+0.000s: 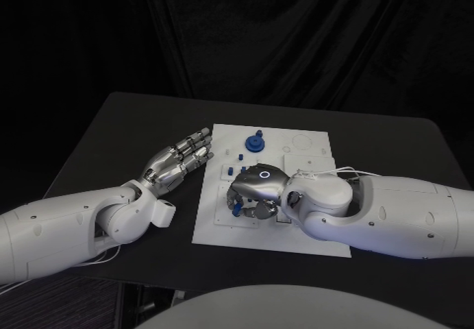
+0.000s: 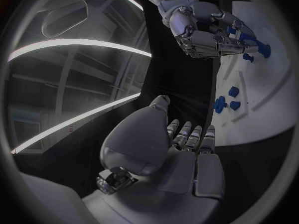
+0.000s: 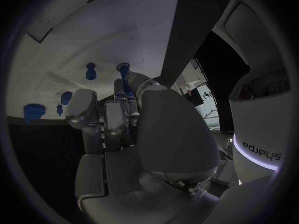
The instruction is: Assemble the parts on the task board
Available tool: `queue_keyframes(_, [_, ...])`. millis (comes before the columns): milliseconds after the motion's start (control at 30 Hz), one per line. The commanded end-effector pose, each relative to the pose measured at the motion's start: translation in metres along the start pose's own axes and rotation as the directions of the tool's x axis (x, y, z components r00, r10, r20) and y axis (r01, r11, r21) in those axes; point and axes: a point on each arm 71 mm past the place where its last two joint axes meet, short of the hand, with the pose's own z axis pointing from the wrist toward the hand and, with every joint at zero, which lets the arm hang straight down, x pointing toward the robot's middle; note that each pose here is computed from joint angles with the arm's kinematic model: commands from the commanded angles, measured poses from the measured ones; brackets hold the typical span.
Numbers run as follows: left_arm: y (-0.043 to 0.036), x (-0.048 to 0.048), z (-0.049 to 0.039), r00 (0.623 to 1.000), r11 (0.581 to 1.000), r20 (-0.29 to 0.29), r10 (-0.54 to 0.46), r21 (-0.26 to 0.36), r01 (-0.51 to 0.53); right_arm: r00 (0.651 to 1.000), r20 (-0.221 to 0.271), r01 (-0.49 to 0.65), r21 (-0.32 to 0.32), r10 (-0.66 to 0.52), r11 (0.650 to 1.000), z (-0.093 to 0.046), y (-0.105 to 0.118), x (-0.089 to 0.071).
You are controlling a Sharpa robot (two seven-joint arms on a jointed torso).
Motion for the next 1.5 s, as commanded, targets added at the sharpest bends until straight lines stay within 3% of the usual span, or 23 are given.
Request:
queue_keyframes(33, [-0.0029,0.0023,0.0003,1.0,0.998,-0.014,-0.015,0.055,0.016,1.0,-0.021,0.016,0.018,-0.015,1.0,-0.0001,-0.0012,0.0056])
queue_keyframes(600, [-0.0009,0.0016,-0.0012,1.0,0.999,-0.013,-0.018,0.043,0.018,0.999,-0.05,0.018,0.026,-0.017,0.999,-0.0032,-0.0027,0.0082])
queue_keyframes(1500, [0.0011,0.0014,-0.0021,1.0,0.999,-0.012,-0.019,0.03,0.02,0.999,-0.043,0.017,0.014,-0.016,1.0,-0.0028,-0.0026,0.0078])
